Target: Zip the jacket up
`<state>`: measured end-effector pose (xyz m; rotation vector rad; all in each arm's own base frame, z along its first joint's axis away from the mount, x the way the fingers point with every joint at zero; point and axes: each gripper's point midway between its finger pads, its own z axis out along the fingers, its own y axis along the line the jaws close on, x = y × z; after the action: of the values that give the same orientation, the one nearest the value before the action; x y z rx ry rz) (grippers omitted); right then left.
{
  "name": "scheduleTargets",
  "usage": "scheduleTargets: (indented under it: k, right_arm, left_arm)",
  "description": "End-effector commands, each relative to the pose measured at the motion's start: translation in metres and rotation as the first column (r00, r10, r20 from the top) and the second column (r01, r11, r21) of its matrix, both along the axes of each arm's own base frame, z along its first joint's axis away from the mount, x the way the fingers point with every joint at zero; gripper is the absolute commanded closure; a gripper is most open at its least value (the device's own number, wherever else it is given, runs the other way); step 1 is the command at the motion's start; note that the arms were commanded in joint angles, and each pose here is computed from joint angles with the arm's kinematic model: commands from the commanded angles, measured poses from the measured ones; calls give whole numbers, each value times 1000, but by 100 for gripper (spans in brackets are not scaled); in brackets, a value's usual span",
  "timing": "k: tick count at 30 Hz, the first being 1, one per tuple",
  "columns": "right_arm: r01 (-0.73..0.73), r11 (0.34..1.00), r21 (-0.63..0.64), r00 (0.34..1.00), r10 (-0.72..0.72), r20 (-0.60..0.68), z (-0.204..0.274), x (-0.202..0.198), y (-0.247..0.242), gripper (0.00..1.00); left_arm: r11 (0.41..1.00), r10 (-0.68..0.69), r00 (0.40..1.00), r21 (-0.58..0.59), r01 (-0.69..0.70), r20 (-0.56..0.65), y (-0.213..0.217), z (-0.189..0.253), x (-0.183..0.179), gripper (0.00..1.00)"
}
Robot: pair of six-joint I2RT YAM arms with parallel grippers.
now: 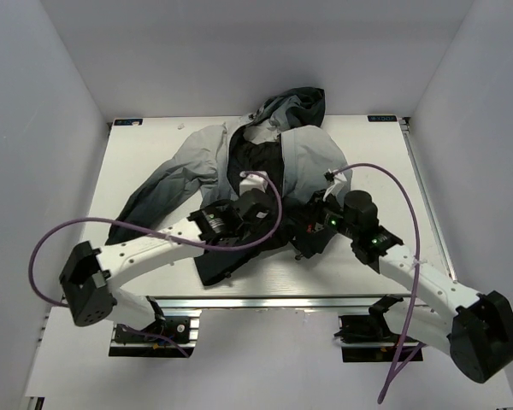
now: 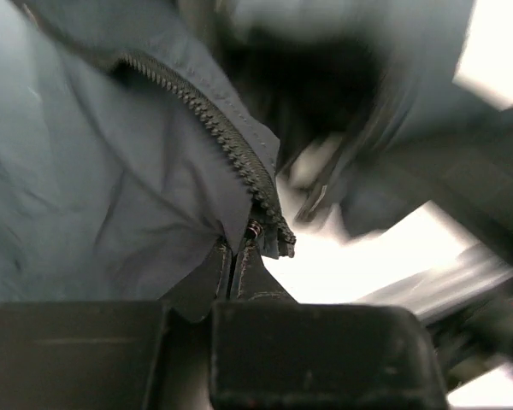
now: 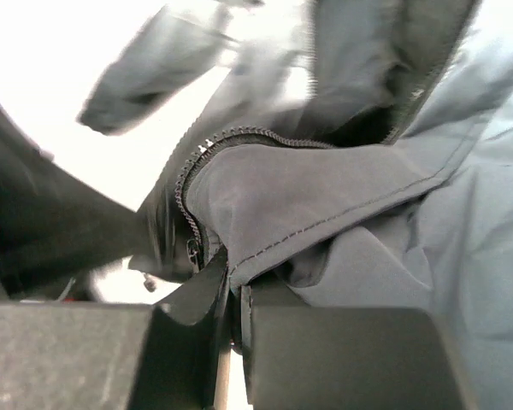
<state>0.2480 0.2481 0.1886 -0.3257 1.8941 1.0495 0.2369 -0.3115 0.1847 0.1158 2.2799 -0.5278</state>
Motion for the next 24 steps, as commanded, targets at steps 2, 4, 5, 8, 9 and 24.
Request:
scheduleTargets:
  k: [2,4,5,8,9,24]
  right_arm:
    - [145,971,-191,989,-144,19,5,38,-17,100]
    - [190,935,-300,976,-212,-42,-9,44,-29,100]
    - [187,927,-326,974,-218,-62,-16,43,-32,100]
    - [124,909,-398,961,-210,-181,-61,19,-41,100]
    - [99,903,-418,954,-206,-220,-74,10,-43,100]
    - [-117,850,-514,965,-25,-260,-91,-50,-12,100]
  left_arm:
    - [977,-130,952,127,170,-277,21,-68,-56,100]
    - [962,-203,902,95,256,-380,24,-80,-83,100]
    - [955,-186,880,131,267,-437,39,-95,-97,100]
    - [950,-131,850,181,254,-510,65,-112,-116,100]
    - [946,-113,840,201,255,-530,74,-120,-122,100]
    - [943,-196,820,126,308,-537,71,-122,-134,63]
